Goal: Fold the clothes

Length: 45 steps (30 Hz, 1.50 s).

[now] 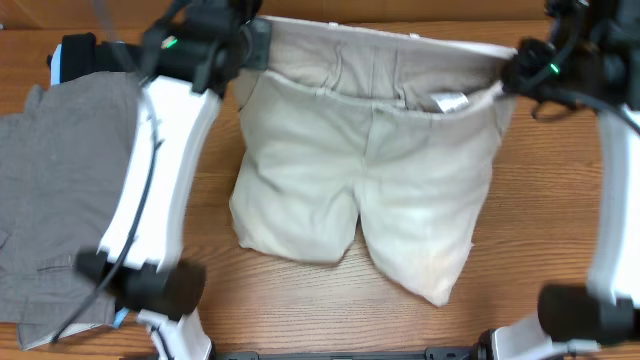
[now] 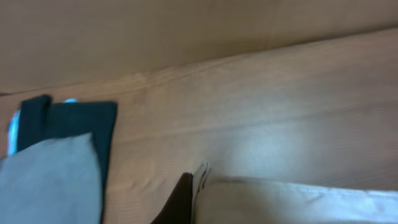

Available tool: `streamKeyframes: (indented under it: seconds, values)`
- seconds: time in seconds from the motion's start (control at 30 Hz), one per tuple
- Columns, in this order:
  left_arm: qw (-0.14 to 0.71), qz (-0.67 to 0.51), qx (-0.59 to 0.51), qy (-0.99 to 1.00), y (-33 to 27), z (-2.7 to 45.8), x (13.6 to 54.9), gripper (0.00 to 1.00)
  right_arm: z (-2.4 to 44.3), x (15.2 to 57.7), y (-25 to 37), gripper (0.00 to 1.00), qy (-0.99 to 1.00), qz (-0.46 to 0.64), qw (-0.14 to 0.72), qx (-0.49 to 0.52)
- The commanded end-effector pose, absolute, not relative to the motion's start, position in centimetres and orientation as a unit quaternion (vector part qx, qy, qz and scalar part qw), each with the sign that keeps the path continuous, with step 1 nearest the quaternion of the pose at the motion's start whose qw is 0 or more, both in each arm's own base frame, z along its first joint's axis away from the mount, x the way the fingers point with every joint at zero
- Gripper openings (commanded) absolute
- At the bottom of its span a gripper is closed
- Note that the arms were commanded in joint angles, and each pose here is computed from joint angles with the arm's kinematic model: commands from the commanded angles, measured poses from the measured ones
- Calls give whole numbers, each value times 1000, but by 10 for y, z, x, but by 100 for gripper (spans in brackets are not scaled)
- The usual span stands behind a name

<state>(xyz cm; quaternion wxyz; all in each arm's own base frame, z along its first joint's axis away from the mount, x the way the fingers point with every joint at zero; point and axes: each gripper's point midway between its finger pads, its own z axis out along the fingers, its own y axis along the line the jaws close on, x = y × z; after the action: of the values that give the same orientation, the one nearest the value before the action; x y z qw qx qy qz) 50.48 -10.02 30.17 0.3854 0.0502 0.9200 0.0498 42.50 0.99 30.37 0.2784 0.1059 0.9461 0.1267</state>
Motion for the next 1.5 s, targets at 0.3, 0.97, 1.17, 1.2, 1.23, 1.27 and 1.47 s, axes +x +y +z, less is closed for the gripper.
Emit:
streamKeyframes:
  seconds: [0.3, 0.97, 1.17, 1.2, 1.23, 1.27, 1.47]
  values:
    - [460, 63, -15, 886, -89, 216, 629, 100, 224, 554, -15, 100, 924, 136, 340, 108]
    - [422, 4, 65, 904, -100, 316, 556, 100, 226, 433, 21, 100, 973, 144, 147, 102]
    - [344, -48, 87, 934, -102, 311, 509, 100, 168, 405, 12, 99, 983, 112, 58, 134]
    - [342, -47, 87, 934, -101, 315, 504, 100, 154, 401, 7, 98, 983, 101, 47, 146]
    - [342, -46, 90, 934, -101, 317, 502, 100, 142, 399, 4, 98, 983, 94, 38, 156]
    - [344, -44, 95, 933, -100, 320, 499, 100, 128, 396, 3, 96, 982, 92, 31, 162]
    - [341, -43, 100, 934, -100, 320, 497, 100, 76, 391, -6, 69, 979, 68, 27, 190]
